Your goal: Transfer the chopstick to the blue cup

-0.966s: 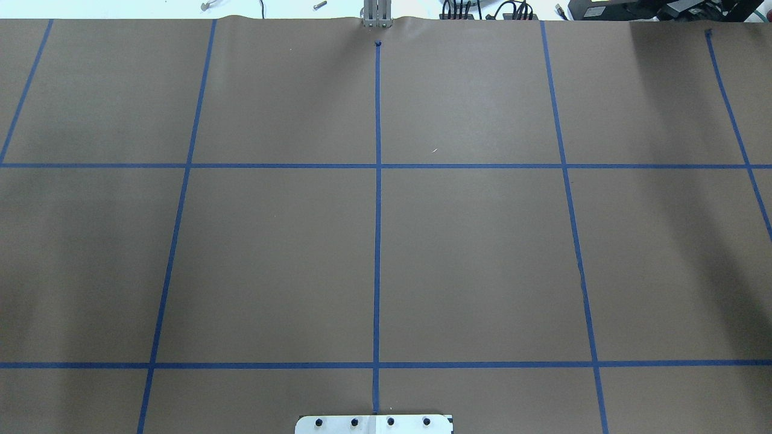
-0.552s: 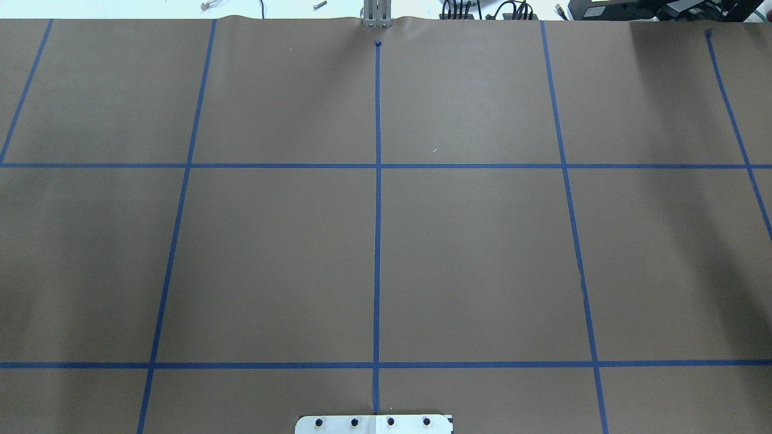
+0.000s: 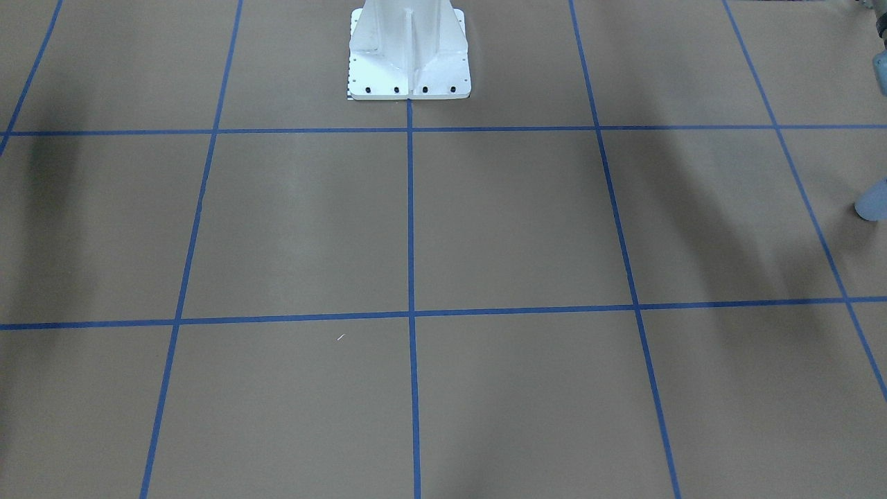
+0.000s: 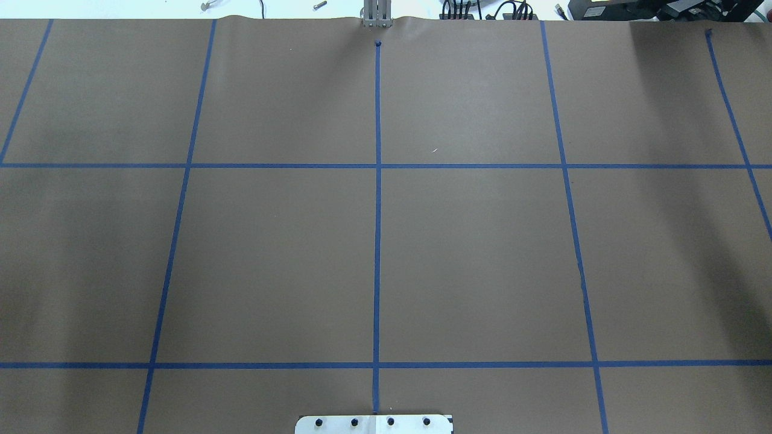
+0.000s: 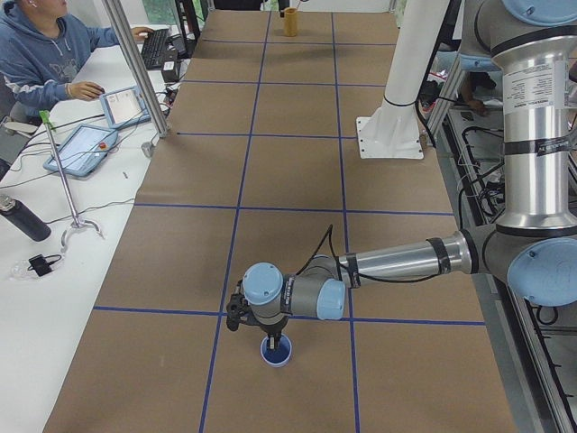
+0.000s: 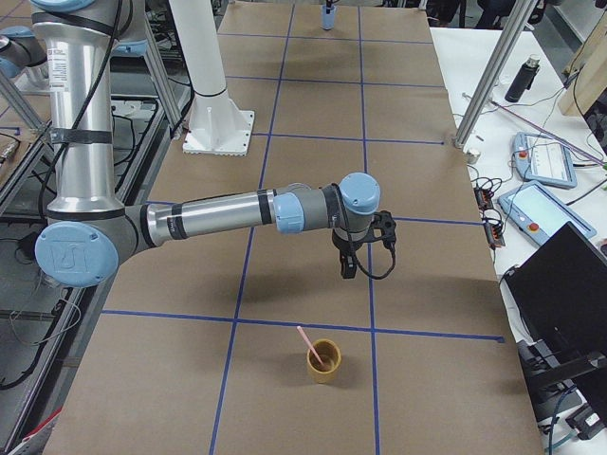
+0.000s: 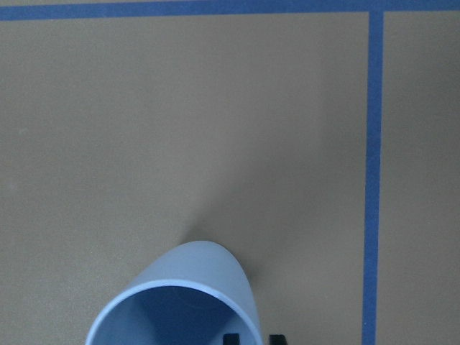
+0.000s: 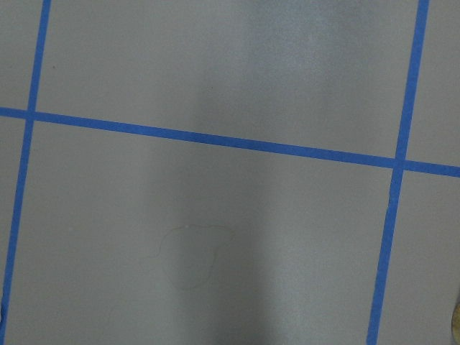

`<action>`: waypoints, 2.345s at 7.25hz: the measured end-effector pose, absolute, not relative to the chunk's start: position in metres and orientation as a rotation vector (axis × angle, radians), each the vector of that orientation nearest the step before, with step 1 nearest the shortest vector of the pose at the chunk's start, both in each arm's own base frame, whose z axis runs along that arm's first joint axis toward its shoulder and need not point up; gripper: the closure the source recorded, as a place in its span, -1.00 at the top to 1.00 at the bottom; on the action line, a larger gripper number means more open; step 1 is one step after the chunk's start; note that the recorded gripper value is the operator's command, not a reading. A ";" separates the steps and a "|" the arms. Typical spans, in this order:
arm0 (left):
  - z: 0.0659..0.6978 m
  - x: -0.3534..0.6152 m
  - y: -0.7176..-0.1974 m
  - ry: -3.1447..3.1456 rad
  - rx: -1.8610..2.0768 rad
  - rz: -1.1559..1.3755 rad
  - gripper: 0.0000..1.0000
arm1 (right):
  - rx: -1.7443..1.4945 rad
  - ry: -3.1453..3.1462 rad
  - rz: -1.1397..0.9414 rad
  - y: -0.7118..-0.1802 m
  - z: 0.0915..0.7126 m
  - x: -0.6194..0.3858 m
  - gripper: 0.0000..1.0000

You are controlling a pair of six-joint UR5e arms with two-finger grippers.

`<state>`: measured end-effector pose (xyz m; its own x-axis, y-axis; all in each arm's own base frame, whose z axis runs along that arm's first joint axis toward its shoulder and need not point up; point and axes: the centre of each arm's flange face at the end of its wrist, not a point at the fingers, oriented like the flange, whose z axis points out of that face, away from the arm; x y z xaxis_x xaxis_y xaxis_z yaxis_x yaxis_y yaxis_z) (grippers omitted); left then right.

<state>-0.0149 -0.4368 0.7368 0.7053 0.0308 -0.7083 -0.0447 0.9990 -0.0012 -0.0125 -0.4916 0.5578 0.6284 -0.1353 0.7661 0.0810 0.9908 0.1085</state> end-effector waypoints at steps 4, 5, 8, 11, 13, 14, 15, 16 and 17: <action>0.582 -0.017 -0.475 0.875 0.021 0.020 -1.00 | 0.071 -0.883 -0.129 -0.493 0.556 -0.013 1.00; 0.531 0.007 -0.500 0.881 0.020 0.019 -1.00 | 0.071 -0.882 -0.129 -0.493 0.556 -0.013 1.00; 0.402 0.130 -0.543 0.891 -0.010 -0.012 -1.00 | 0.073 -0.882 -0.129 -0.494 0.555 -0.013 1.00; 0.261 0.318 -0.525 0.875 -0.049 -0.116 -1.00 | 0.073 -0.882 -0.129 -0.494 0.554 -0.014 1.00; 0.175 0.414 -0.522 0.885 -0.048 -0.180 -1.00 | 0.070 -0.881 -0.131 -0.494 0.555 -0.015 1.00; 0.139 0.445 -0.534 0.881 -0.037 -0.196 -1.00 | 0.069 -0.881 -0.131 -0.494 0.555 -0.015 1.00; 0.109 0.468 -0.550 0.870 -0.021 -0.207 -1.00 | 0.068 -0.881 -0.131 -0.494 0.556 -0.016 1.00; 0.087 0.490 -0.565 0.848 -0.008 -0.215 -1.00 | 0.066 -0.881 -0.131 -0.494 0.556 -0.016 1.00; 0.075 0.515 -0.571 0.824 -0.003 -0.212 -1.00 | 0.065 -0.882 -0.132 -0.494 0.556 -0.017 1.00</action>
